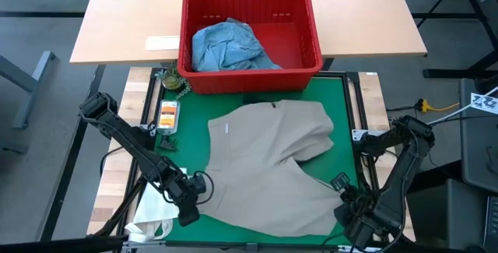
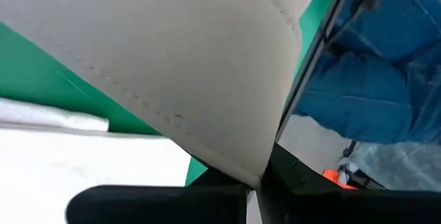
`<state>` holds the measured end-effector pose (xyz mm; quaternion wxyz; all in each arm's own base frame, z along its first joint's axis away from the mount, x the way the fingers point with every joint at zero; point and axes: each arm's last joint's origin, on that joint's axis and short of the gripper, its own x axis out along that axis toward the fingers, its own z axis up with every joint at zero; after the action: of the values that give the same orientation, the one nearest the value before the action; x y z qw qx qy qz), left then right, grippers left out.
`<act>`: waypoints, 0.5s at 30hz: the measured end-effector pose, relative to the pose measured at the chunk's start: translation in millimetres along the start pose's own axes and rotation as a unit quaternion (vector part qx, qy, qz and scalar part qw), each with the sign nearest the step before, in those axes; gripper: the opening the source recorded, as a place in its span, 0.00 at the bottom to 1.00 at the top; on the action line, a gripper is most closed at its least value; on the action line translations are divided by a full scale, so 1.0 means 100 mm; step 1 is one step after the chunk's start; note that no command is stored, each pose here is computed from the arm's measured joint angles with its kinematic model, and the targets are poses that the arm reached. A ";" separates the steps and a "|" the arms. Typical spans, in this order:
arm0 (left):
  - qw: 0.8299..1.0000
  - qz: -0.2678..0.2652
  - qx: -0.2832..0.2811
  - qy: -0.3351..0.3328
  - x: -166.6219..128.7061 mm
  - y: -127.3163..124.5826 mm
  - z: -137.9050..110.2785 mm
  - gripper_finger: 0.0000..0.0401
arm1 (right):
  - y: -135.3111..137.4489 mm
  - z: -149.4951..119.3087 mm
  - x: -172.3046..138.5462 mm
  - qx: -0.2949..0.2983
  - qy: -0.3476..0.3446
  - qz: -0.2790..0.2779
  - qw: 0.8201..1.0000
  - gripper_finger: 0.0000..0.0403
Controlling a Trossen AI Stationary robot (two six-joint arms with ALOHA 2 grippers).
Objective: Fold Laundry from Bin
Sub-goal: Fold the gray shorts
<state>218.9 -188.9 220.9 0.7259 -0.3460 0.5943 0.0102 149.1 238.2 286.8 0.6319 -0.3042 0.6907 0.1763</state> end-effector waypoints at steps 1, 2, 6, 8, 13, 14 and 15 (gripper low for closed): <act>1.000 0.001 -0.003 -0.006 0.00 0.00 0.00 0.02 | -0.01 0.00 0.00 0.000 -0.003 -0.010 1.000 0.04; 1.000 0.002 -0.009 -0.014 0.00 0.00 0.01 0.03 | -0.01 0.00 0.00 0.001 -0.006 -0.018 1.000 0.04; 0.999 0.001 -0.023 -0.023 0.00 -0.01 0.02 0.05 | -0.02 0.01 0.00 0.002 -0.010 -0.029 1.000 0.04; 0.999 0.001 -0.023 -0.023 0.00 -0.01 0.02 0.06 | -0.02 0.01 0.00 0.002 -0.010 -0.030 1.000 0.04; 0.999 0.000 -0.037 -0.022 0.00 -0.01 0.01 0.12 | -0.02 0.01 0.00 0.023 -0.011 -0.030 0.999 0.04; 0.999 0.000 -0.041 -0.022 0.00 -0.01 0.01 0.14 | -0.02 0.00 0.00 0.027 -0.010 -0.027 0.999 0.05; 0.999 0.000 -0.047 -0.022 0.00 -0.01 0.01 0.17 | -0.01 0.00 0.00 0.031 -0.009 -0.023 0.999 0.06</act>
<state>220.5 -189.1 221.2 0.7218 -0.3796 0.5770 0.0453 150.3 237.4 286.9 0.6510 -0.2985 0.6832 0.1427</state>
